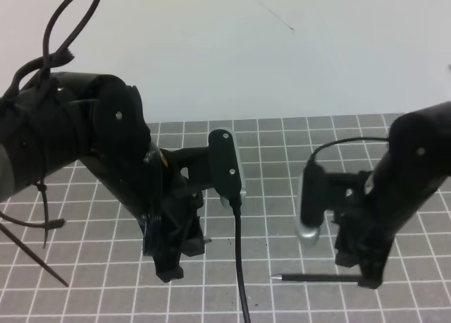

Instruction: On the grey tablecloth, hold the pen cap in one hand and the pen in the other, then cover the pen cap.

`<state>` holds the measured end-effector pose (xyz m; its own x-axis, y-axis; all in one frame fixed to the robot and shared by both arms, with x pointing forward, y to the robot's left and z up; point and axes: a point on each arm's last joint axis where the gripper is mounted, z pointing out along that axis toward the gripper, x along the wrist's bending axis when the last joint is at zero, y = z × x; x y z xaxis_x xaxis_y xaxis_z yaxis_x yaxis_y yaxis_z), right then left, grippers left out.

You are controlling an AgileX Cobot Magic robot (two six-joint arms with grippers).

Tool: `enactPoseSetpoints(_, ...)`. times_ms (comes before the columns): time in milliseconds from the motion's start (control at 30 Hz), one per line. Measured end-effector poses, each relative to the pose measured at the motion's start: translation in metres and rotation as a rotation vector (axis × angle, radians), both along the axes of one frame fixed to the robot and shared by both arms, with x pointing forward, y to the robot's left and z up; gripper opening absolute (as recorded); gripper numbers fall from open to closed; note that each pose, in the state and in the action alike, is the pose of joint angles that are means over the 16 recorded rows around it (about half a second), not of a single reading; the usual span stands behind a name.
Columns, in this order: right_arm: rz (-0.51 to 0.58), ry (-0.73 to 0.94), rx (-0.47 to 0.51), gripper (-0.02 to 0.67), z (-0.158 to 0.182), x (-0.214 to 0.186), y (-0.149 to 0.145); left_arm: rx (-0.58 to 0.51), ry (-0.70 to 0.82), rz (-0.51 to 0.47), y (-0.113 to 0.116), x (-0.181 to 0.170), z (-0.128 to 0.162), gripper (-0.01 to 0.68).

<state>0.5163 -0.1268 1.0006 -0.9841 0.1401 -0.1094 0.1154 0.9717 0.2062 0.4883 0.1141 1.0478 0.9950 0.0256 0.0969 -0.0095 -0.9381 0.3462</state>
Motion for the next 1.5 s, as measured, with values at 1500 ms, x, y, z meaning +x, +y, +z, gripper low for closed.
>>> enactPoseSetpoints(1500,0.081,-0.052,-0.190,0.000,-0.019,-0.012,0.025,-0.027,0.010,0.012,-0.002,0.000,0.001,0.057)
